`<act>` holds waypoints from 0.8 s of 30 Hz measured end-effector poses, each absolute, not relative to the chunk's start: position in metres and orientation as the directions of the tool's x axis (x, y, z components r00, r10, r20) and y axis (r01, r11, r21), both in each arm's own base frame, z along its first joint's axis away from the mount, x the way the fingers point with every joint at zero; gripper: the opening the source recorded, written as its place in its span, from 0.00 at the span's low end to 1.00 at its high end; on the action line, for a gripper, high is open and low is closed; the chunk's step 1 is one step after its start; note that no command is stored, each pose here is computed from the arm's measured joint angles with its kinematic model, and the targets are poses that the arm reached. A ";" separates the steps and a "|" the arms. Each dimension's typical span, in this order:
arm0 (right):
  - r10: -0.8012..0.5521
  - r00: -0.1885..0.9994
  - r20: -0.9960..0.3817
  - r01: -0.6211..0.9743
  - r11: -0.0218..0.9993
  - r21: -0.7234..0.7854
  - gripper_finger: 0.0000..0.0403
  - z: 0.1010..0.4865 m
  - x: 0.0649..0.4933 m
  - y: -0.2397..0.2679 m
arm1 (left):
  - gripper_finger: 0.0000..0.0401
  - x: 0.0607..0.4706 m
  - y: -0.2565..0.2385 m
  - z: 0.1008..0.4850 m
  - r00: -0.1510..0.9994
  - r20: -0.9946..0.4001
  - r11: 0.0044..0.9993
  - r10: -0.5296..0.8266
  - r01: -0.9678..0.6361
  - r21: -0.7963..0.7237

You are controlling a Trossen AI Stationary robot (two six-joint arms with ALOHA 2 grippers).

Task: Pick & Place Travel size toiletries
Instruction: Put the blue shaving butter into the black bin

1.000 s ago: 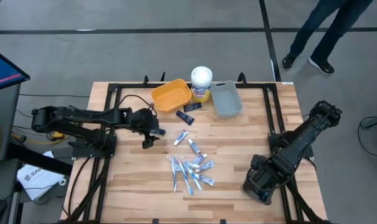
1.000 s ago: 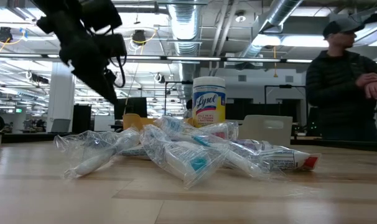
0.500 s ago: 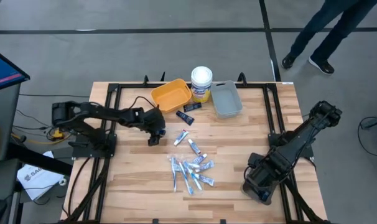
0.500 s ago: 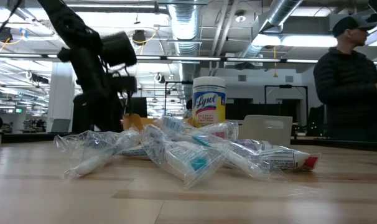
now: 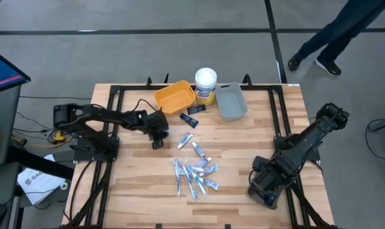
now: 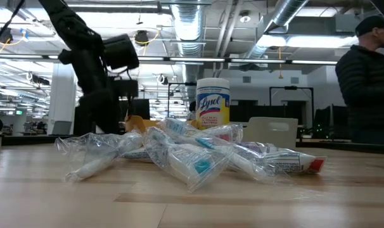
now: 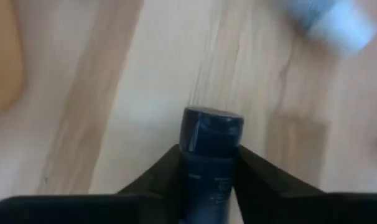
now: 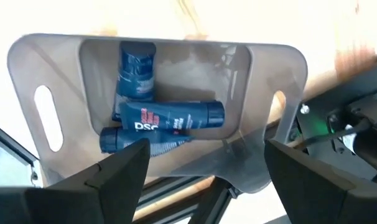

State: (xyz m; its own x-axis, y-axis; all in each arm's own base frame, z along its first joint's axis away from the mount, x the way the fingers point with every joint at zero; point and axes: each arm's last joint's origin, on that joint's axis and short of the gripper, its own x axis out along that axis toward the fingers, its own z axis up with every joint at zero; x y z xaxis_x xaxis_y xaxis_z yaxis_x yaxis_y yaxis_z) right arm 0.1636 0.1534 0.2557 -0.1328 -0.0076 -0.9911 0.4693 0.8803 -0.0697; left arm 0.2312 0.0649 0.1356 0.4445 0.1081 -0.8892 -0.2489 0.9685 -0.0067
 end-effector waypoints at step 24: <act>-0.343 0.600 -0.722 0.438 0.897 -0.062 0.72 0.352 0.231 0.086 | 0.21 0.211 0.058 0.321 0.915 0.355 0.832 0.193 0.039 -0.554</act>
